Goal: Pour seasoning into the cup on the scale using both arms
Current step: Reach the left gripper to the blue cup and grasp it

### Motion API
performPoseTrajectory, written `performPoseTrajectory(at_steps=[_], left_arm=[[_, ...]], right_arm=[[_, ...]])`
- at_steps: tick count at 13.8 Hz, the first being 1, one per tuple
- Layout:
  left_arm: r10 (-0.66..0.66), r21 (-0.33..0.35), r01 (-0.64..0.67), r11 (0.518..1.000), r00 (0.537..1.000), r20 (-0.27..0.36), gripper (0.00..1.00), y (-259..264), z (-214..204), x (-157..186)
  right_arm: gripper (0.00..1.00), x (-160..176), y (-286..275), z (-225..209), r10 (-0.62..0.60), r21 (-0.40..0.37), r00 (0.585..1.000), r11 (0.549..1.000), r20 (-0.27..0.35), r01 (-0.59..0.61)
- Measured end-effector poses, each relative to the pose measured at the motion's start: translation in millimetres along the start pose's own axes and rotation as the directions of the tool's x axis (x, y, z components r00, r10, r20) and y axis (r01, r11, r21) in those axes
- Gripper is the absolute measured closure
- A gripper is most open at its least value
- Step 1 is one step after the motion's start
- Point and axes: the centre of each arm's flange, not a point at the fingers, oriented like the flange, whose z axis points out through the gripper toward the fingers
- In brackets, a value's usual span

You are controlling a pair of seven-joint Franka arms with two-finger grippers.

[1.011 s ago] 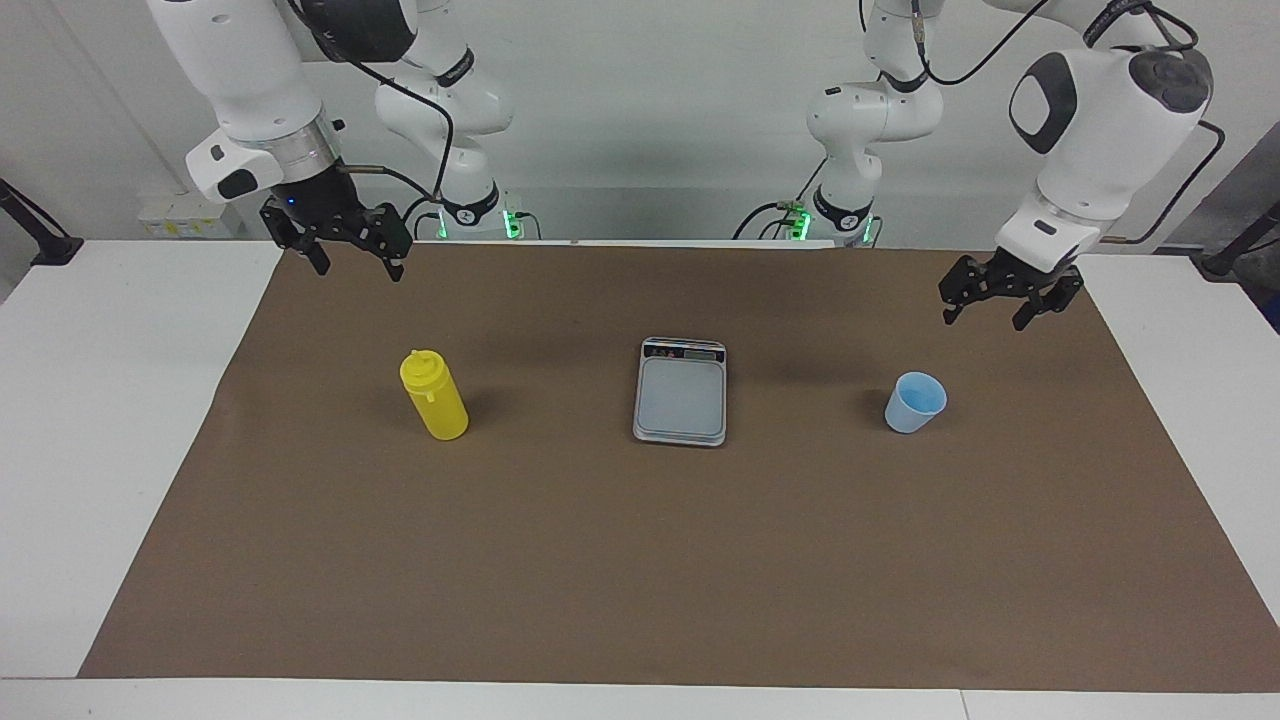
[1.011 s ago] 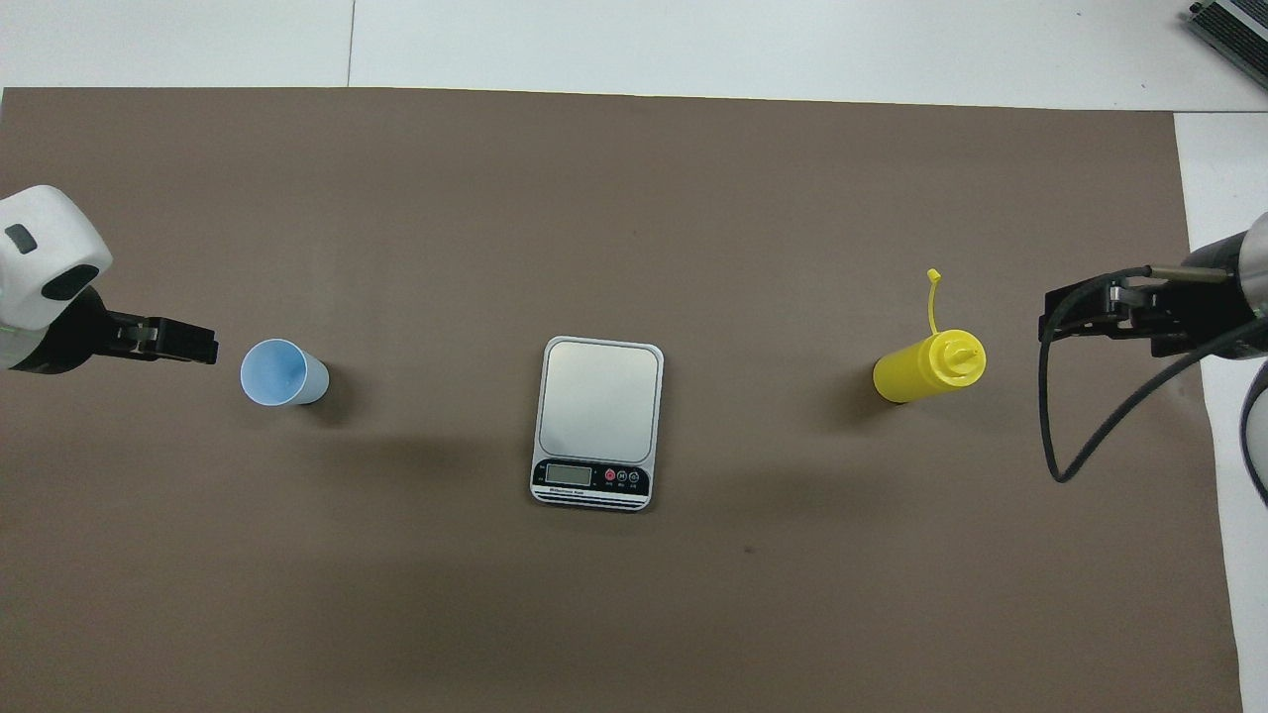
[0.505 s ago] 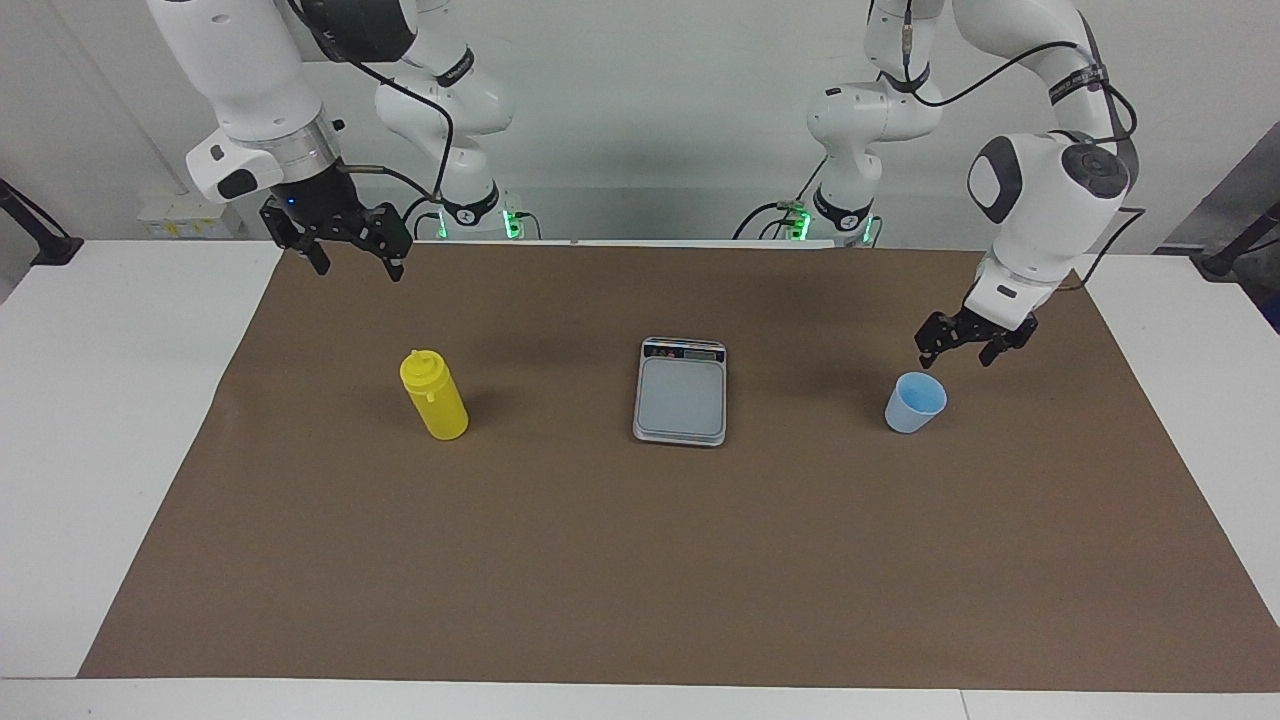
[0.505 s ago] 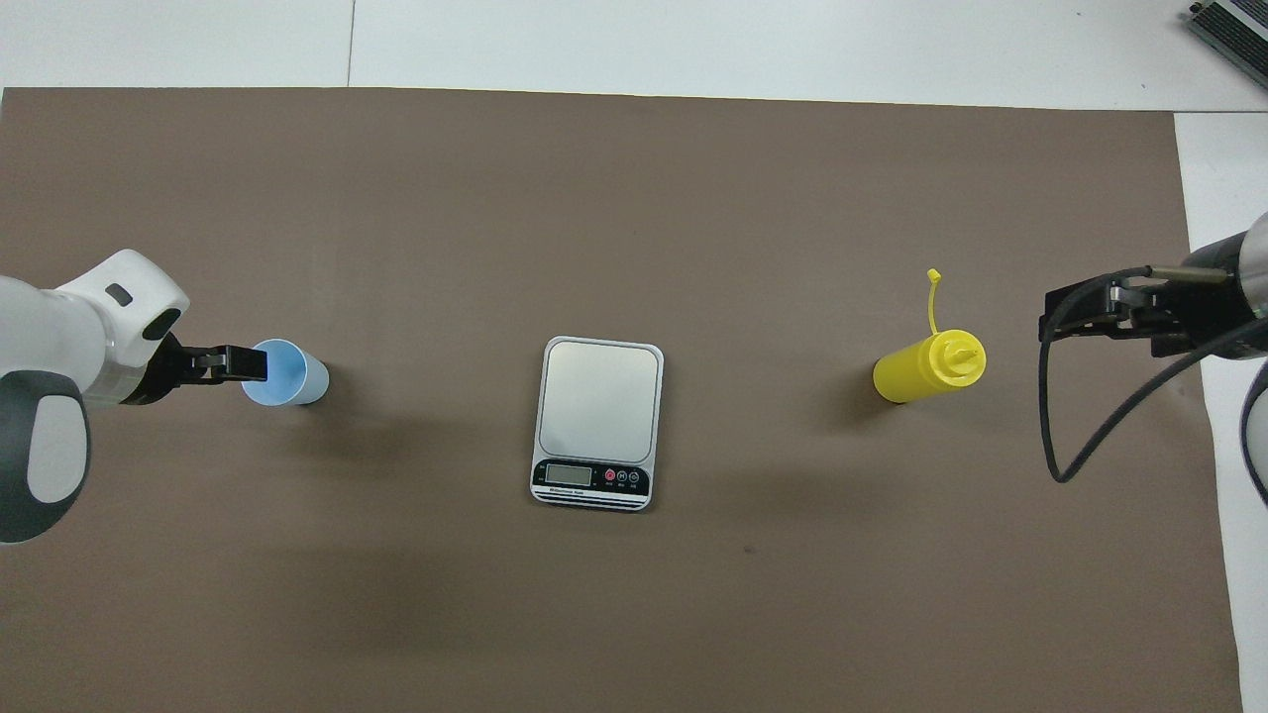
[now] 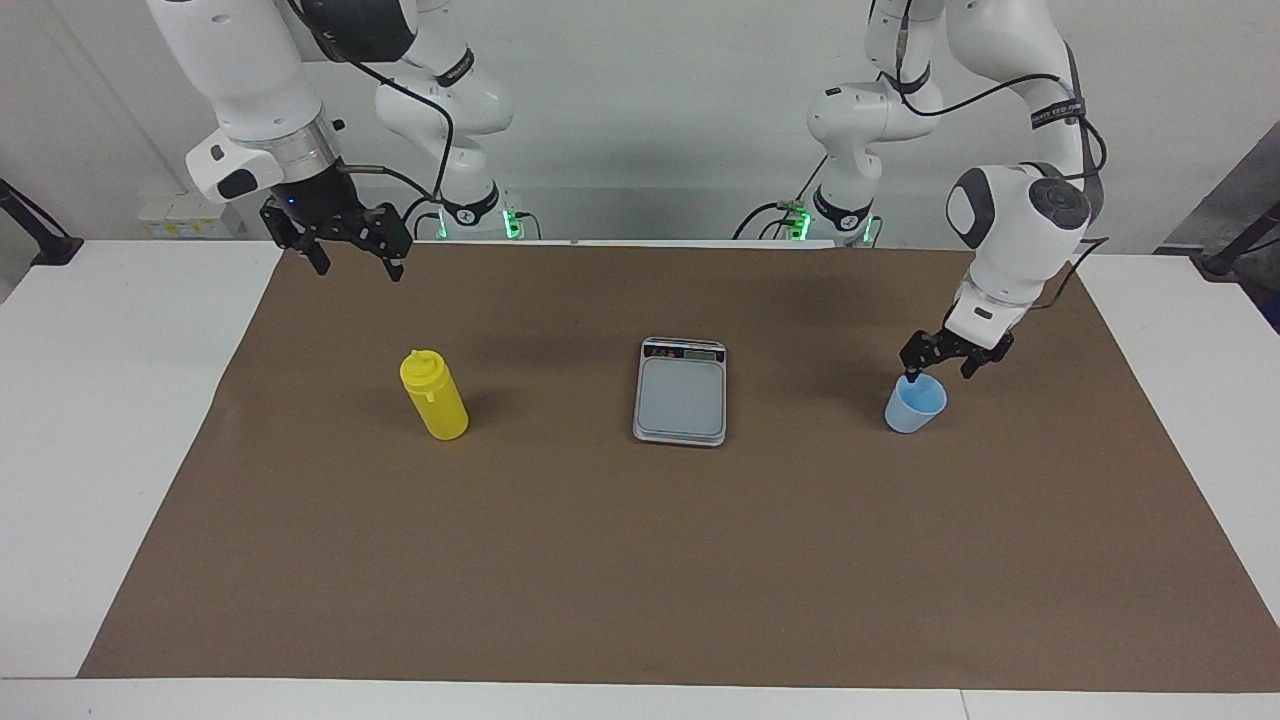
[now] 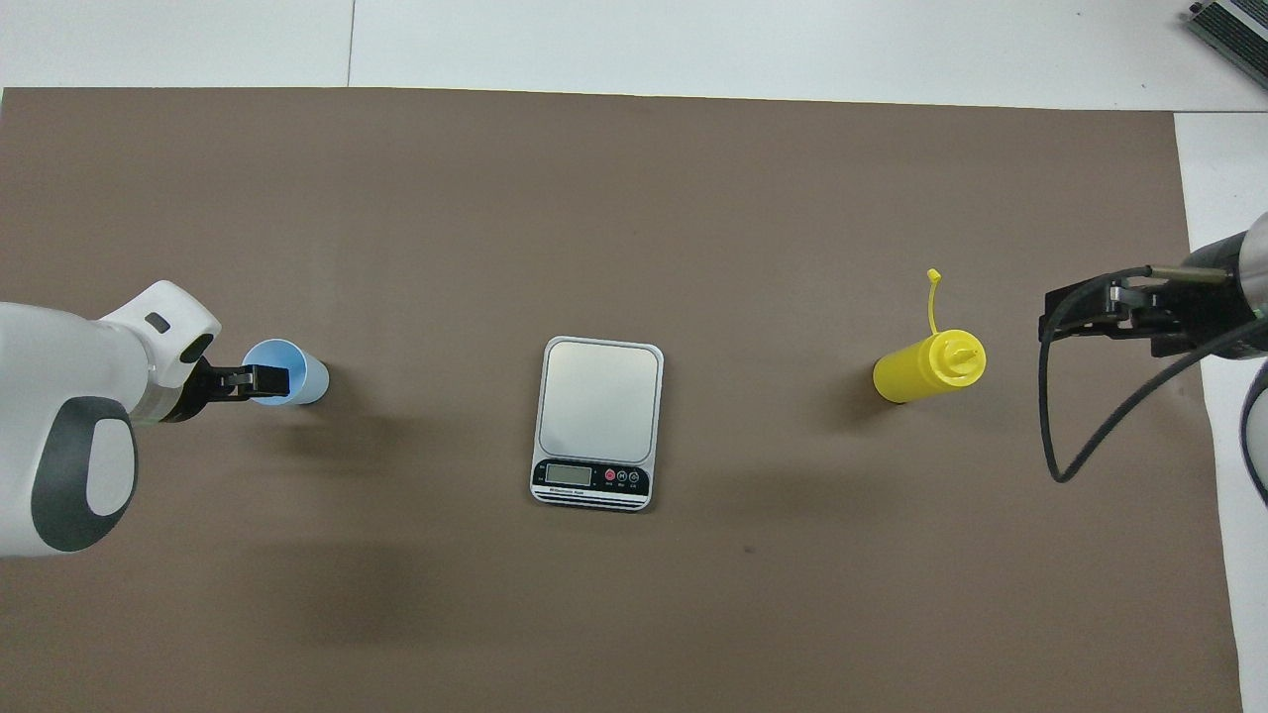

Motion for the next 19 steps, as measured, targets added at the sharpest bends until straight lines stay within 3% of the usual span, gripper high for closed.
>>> performPoseTrajectory(at_steps=[9,11,17,19], left_arm=[[-0.061,-0.002,0.061,0.998,0.998,0.003,0.0,-7.8,26.7,4.5],[-0.092,-0.003,0.092,0.996,0.996,-0.001,0.05,-4.9,35.9,3.0],[-0.098,-0.003,0.098,0.995,0.995,0.008,0.78,-2.5,42.4,1.0],[-0.094,-0.002,0.094,0.996,0.995,0.021,0.96,-1.1,34.3,5.7]], right_arm=[[0.0,0.0,0.0,0.0,0.0,0.0,1.0,1.0,0.0,0.0],[0.0,0.0,0.0,0.0,0.0,0.0,1.0,1.0,0.0,0.0],[0.0,0.0,0.0,0.0,0.0,0.0,1.0,1.0,0.0,0.0],[0.0,0.0,0.0,0.0,0.0,0.0,1.0,1.0,0.0,0.0]])
